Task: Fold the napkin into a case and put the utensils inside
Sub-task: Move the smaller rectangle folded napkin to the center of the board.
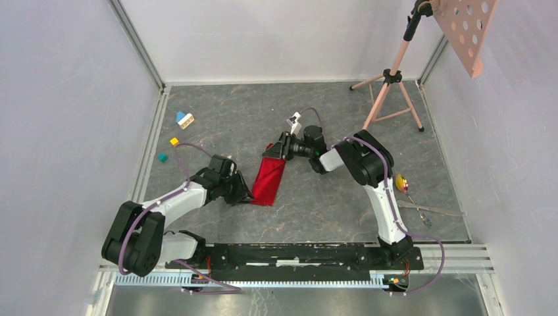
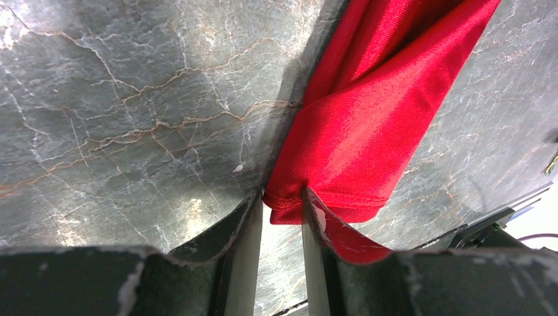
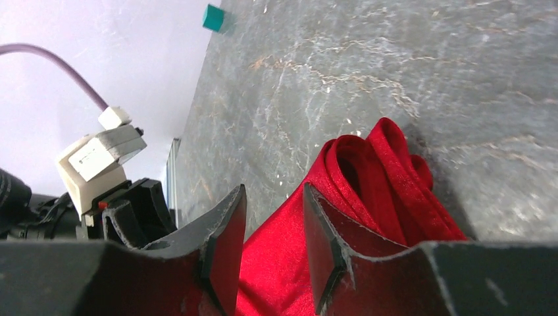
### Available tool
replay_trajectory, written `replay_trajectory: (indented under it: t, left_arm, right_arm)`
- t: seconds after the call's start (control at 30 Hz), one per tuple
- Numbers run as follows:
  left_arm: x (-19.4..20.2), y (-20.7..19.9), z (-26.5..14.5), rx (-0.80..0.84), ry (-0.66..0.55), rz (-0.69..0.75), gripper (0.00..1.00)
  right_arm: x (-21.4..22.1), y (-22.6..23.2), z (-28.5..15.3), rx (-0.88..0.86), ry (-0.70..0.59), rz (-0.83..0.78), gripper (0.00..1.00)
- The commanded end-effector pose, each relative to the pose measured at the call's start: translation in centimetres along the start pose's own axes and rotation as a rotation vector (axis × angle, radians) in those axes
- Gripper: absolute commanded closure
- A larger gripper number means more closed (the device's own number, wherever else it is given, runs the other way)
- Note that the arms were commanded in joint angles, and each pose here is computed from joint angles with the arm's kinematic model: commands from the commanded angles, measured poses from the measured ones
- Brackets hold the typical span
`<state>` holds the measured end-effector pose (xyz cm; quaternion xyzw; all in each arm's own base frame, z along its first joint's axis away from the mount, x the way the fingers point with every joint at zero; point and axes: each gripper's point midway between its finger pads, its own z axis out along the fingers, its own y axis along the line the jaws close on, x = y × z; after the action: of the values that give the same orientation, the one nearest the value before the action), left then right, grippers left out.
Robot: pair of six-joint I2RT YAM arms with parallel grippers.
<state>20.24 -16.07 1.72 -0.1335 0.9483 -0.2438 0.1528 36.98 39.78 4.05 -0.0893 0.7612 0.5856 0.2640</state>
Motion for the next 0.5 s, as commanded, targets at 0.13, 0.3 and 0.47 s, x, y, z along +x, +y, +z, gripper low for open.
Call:
replay_trajectory:
  t: [0.13,0.3,0.47]
  left_arm:
    - [0.6,3.0,0.9,-0.118,-0.008,0.004,0.66]
    - [0.7,3.0,0.9,-0.11,-0.011,0.001,0.67]
    - [0.5,2.3,0.7,-0.085,-0.015,0.004,0.67]
  right_arm:
    - [-1.2,0.4,1.6,0.002,-0.009,-0.039,0.56]
    - [-4.3,4.5,1.4,-0.041,-0.038,-0.107,0.55]
    - [-4.4,5.2,1.3,-0.046,-0.036,-0.122,0.54]
